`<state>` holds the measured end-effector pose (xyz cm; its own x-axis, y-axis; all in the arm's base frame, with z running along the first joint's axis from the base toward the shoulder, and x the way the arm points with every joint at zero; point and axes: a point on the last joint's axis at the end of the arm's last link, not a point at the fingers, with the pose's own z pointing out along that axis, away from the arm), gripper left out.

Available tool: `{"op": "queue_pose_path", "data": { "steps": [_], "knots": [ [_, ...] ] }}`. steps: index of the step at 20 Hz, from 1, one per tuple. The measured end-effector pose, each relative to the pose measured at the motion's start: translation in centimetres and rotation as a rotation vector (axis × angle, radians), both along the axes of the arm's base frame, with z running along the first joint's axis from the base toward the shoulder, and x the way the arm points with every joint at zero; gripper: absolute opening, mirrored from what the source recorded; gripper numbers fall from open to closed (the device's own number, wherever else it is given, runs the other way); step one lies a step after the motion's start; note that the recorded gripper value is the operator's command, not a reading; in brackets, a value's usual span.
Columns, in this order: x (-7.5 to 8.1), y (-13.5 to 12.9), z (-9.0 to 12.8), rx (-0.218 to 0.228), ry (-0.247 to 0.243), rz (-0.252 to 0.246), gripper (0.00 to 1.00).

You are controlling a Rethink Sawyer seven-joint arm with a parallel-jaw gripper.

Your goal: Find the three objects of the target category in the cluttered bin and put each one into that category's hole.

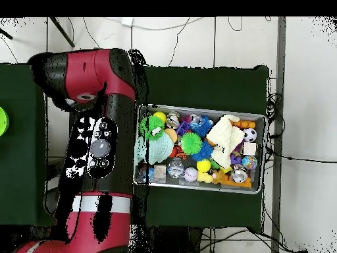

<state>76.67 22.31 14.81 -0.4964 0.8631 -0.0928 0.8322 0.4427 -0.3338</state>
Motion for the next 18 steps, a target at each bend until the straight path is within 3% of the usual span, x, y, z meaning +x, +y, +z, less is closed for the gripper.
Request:
{"op": "queue_pose_path", "data": {
  "steps": [5,18],
  "knots": [
    [-0.9,-0.5,-2.3,-0.006,-0.006,-0.001,0.00],
    [-2.0,-1.4,-5.7,-0.014,-0.011,0.000,0.00]
  ]
}}
